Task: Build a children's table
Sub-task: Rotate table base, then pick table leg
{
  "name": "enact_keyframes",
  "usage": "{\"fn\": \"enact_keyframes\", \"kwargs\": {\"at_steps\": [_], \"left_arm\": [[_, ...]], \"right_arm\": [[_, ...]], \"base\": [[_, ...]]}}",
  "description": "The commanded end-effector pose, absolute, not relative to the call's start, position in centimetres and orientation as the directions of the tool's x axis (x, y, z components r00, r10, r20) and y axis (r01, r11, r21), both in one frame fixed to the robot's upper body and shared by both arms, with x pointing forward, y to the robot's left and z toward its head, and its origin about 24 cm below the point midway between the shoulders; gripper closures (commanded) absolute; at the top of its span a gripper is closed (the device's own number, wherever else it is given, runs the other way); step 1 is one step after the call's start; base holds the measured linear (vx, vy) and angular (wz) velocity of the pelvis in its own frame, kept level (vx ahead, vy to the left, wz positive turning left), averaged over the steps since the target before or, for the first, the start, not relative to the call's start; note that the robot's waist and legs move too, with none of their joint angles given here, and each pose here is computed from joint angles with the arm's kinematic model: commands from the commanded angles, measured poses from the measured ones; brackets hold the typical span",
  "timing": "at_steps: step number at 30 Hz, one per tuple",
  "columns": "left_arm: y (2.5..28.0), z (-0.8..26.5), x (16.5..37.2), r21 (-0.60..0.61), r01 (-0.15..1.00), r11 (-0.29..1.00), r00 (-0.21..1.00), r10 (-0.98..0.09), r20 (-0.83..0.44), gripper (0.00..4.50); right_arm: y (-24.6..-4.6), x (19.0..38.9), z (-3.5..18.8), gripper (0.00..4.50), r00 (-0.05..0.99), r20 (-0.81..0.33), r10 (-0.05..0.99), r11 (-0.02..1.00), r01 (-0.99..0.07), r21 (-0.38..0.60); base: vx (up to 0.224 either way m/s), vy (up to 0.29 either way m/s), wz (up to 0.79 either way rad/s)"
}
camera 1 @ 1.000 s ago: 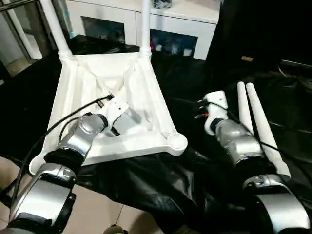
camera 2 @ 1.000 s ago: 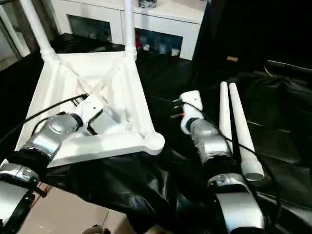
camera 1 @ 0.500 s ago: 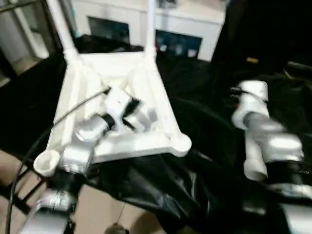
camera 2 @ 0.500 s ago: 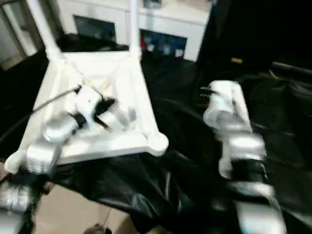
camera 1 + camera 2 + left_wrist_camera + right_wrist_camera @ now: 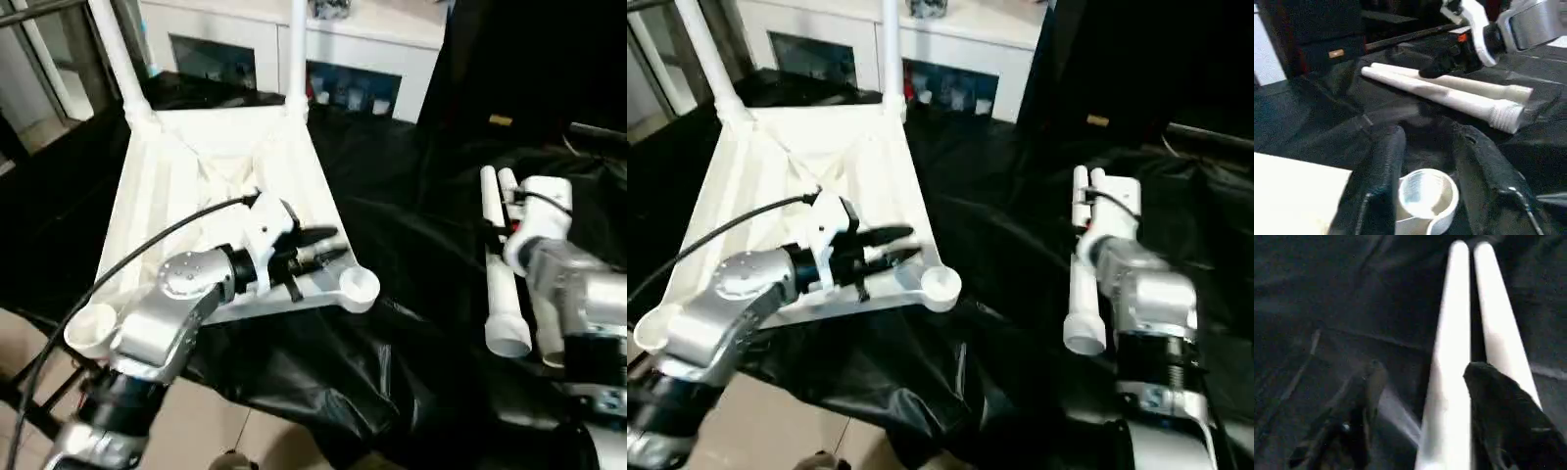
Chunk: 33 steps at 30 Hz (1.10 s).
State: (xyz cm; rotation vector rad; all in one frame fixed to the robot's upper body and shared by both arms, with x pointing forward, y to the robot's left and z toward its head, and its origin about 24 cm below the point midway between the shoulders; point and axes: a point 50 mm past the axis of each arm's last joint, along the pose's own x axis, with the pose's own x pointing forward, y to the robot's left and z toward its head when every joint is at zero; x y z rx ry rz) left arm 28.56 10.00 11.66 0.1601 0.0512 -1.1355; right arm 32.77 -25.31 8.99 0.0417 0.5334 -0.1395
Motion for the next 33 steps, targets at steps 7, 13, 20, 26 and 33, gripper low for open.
{"fn": "enact_keyframes", "kwargs": {"at_steps": [7, 13, 20, 26, 33], "left_arm": [[10.2, 11.2, 28.5, 0.135, 0.898, 0.419, 0.439, -0.876, -0.2, 1.69], [10.2, 11.1, 28.3, 0.143, 0.9, 0.412, 0.435, -0.873, -0.222, 1.31], [10.3, 11.1, 28.4, 0.154, 0.899, 0.411, 0.437, -0.87, -0.228, 0.54], [10.2, 11.2, 28.3, 0.155, 0.903, 0.4, 0.427, -0.875, -0.229, 0.12], [10.2, 10.8, 27.2, 0.103, 0.948, 0.303, 0.319, -0.906, -0.276, 0.0]], "right_arm": [[-26.4, 31.6, 8.1, 1.1, 0.743, -0.643, -0.186, 0.977, 0.211, -0.039], [-25.3, 31.1, 7.4, 1.1, 0.695, -0.715, -0.071, 0.983, 0.172, 0.07], [-24.2, 30.5, 6.4, 1.26, 0.642, -0.766, 0.018, 0.978, 0.148, 0.148], [-23.9, 30.5, 6.0, 1.7, 0.629, -0.777, 0.034, 0.976, 0.145, 0.16], [-23.8, 30.5, 5.8, 2.34, 0.62, -0.783, 0.046, 0.974, 0.148, 0.174]], "base": [[0.0, 0.0, 0.0], [0.0, 0.0, 0.0], [0.0, 0.0, 0.0], [0.0, 0.0, 0.0], [0.0, 0.0, 0.0]]}}
